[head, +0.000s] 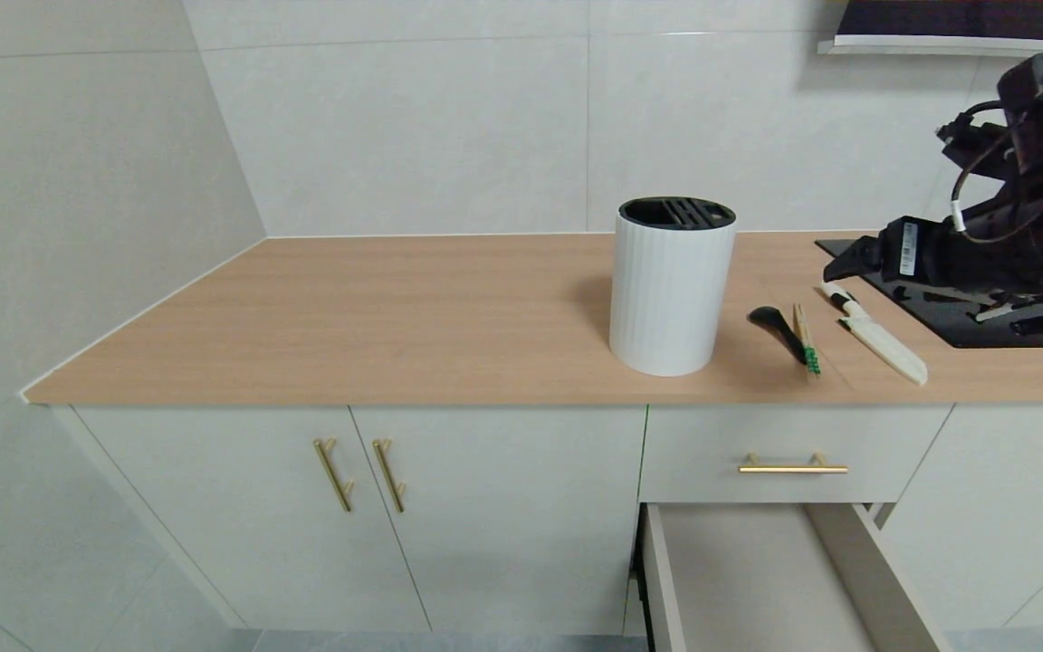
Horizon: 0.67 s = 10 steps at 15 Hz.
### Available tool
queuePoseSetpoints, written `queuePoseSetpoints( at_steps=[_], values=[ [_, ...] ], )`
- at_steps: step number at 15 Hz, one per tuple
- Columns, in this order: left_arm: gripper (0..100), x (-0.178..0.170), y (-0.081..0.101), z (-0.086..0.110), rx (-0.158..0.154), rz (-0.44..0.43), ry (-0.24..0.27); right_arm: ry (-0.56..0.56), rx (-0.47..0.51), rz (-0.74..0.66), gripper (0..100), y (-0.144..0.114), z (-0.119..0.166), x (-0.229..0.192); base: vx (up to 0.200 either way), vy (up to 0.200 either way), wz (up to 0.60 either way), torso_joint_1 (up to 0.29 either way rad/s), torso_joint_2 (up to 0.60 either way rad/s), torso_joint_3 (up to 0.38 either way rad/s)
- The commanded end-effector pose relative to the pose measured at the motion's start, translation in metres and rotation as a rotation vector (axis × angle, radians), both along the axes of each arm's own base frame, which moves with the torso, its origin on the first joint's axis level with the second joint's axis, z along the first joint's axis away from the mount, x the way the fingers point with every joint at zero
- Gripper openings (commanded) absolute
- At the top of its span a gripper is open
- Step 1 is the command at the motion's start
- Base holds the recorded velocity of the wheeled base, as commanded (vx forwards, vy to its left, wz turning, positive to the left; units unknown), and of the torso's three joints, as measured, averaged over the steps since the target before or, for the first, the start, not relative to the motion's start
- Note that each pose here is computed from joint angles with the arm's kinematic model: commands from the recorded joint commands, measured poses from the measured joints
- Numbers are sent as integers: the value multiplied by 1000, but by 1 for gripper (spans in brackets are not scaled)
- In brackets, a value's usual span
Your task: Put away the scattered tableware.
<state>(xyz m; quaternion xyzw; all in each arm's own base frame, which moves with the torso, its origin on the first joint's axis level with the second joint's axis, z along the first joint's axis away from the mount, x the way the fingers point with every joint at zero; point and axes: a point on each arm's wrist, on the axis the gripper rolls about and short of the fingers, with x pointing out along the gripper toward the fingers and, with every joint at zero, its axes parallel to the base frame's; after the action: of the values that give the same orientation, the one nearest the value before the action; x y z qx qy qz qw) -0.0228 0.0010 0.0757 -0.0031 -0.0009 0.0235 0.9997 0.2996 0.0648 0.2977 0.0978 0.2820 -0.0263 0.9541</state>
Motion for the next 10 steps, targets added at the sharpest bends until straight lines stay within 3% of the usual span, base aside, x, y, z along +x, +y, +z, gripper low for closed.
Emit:
queuePoseSetpoints(
  at_steps=[1,4,10],
  values=[
    [100,0,0,0,2,1,-1,86,-18,-59,100,9,-31,41,0,0,0,0,0,0],
    [100,0,0,0,0,1,-1,146,-60,-203,100,15,-59,79,0,0,0,0,0,0],
    [100,0,0,0,2,1,-1,205,-51,-279,100,14,-82,105,0,0,0,0,0,0]
  ],
)
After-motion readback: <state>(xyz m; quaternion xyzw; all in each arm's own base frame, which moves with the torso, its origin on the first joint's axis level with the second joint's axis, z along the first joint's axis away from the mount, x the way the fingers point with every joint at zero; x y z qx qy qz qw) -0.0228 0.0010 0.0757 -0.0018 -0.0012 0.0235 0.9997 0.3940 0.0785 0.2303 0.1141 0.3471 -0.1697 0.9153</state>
